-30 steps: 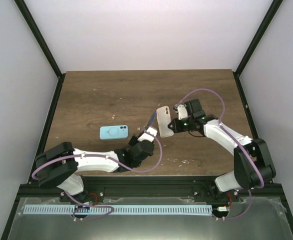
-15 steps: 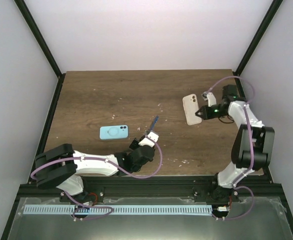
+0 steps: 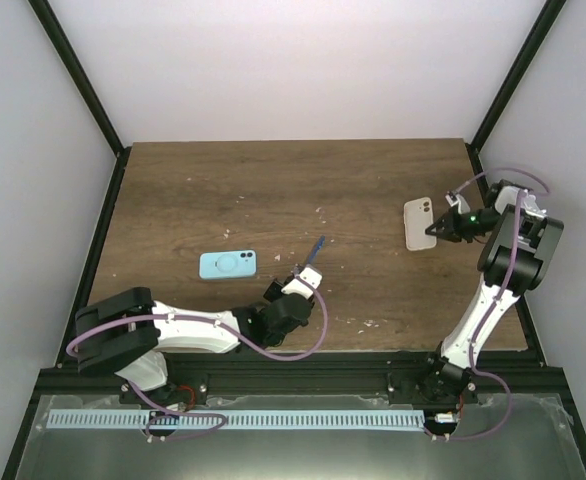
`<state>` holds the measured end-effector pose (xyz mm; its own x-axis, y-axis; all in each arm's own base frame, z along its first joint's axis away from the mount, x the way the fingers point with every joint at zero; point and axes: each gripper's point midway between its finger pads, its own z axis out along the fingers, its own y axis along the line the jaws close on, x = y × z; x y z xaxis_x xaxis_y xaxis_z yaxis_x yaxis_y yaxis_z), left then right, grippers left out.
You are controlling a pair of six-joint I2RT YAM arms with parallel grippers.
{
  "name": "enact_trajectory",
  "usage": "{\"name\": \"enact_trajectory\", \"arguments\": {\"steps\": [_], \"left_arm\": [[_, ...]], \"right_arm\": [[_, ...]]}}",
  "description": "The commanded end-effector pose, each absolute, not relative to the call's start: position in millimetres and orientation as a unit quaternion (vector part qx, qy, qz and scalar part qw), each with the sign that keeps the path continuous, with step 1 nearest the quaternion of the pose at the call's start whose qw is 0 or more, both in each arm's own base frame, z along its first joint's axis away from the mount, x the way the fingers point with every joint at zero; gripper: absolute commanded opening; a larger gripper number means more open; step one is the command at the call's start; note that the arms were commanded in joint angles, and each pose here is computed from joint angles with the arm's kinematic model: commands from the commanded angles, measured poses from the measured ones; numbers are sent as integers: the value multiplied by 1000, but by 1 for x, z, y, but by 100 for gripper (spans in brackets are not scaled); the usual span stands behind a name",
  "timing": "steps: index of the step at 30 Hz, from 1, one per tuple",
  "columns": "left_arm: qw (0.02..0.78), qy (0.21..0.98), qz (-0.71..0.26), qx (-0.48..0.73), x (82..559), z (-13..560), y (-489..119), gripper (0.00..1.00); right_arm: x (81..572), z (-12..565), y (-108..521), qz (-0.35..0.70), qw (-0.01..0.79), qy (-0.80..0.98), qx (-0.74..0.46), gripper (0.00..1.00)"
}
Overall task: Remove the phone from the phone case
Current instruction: Place the phone case at the center of the board, then place the phone at the center of the board.
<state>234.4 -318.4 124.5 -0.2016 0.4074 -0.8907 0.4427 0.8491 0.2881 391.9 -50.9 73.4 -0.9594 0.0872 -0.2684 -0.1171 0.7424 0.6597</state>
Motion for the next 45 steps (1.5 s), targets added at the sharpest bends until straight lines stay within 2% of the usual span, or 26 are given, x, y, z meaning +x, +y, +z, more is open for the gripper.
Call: {"name": "enact_trajectory", "arguments": {"steps": [1, 7, 10, 11, 17, 21, 24, 31, 40, 45], "left_arm": [[585, 769, -37, 255, 234, 134, -323, 0], [583, 771, -38, 253, 234, 132, -323, 0], [583, 771, -37, 254, 234, 133, -325, 0], [583, 770, -36, 256, 235, 133, -326, 0], [587, 761, -10, 275, 242, 139, -340, 0], [572, 755, 59, 315, 254, 129, -359, 0], [562, 744, 114, 344, 266, 122, -374, 0], [542, 729, 181, 377, 291, 116, -405, 0], [471, 753, 237, 394, 314, 87, -419, 0], [452, 756, 245, 406, 315, 77, -426, 0]], "right_arm": [[397, 71, -56, 347, 132, 929, -4, 1], [403, 50, -78, 288, 120, 950, -8, 1], [409, 45, -87, 264, 122, 957, -10, 16], [411, 45, -89, 259, 122, 958, -11, 18], [421, 52, -112, 192, 142, 971, 4, 27], [425, 69, -127, 130, 190, 973, 6, 31], [412, 86, -107, 147, 213, 966, 0, 36], [380, 150, -38, 216, 306, 926, -50, 37], [364, 199, -14, 240, 446, 861, -42, 36], [355, 215, -9, 236, 476, 846, -48, 36]]}}
